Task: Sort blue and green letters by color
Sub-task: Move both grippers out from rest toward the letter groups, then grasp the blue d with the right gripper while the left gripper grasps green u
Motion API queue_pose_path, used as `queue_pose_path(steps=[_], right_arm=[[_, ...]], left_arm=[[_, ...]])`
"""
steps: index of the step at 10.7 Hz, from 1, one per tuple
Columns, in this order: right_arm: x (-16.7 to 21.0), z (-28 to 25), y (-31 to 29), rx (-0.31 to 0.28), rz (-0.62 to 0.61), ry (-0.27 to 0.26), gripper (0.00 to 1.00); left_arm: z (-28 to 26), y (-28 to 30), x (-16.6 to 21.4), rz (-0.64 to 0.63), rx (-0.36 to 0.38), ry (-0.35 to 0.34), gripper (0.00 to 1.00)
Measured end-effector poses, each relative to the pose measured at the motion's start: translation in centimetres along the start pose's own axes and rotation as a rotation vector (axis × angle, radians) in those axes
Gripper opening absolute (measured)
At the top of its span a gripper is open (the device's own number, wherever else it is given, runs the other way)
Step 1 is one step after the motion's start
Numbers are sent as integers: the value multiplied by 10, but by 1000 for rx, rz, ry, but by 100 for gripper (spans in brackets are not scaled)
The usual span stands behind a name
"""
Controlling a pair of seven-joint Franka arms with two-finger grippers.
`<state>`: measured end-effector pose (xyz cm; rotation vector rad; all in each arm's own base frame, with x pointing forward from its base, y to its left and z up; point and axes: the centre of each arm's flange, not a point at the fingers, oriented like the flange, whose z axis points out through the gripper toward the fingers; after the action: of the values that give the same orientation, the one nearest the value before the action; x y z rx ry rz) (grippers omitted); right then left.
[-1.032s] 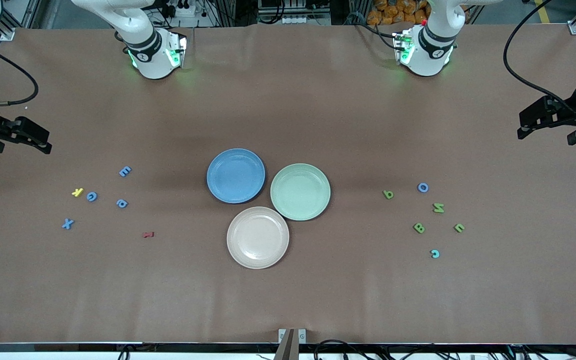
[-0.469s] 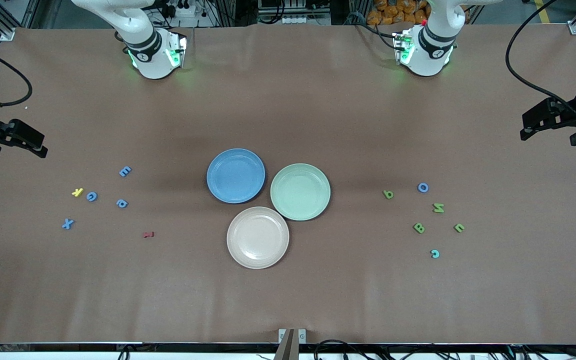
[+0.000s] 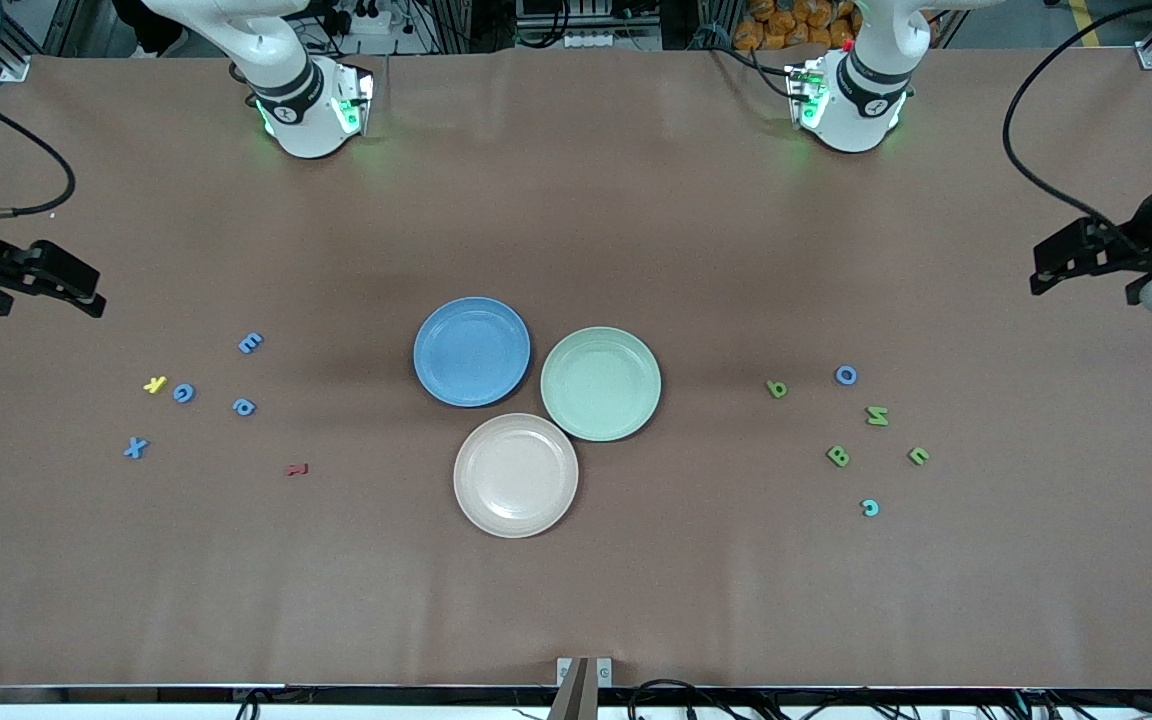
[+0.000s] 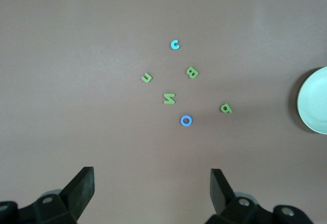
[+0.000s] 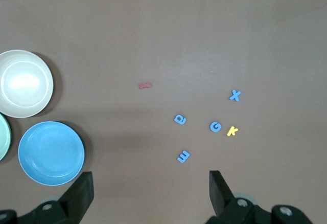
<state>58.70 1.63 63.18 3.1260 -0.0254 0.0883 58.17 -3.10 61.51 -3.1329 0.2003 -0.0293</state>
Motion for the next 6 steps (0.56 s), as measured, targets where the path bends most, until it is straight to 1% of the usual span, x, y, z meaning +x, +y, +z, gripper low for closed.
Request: queue_pose_path(steps=[1,2,3,4,5,6], right_arm=[[0,4,-15,1,-25,-13,100],[-3,10,-34,-4,-60,-41,100],[-7,21,-54,-15,-95,-88,100],[-10,38,-67,-25,-118,-155,100],[-16,59,-75,-36,-132,-252,100],[-17,75,-85,-48,-142,-296,100]], left_arm=[[24,-3,4,-5,0,-3,100],[49,-6,7,-10,-1,-13,100],[72,-8,9,-12,-2,-24,100],[93,-7,11,-10,-3,-42,100],[112,-6,14,-8,-5,-61,100],[131,-7,18,-8,-6,-77,100]])
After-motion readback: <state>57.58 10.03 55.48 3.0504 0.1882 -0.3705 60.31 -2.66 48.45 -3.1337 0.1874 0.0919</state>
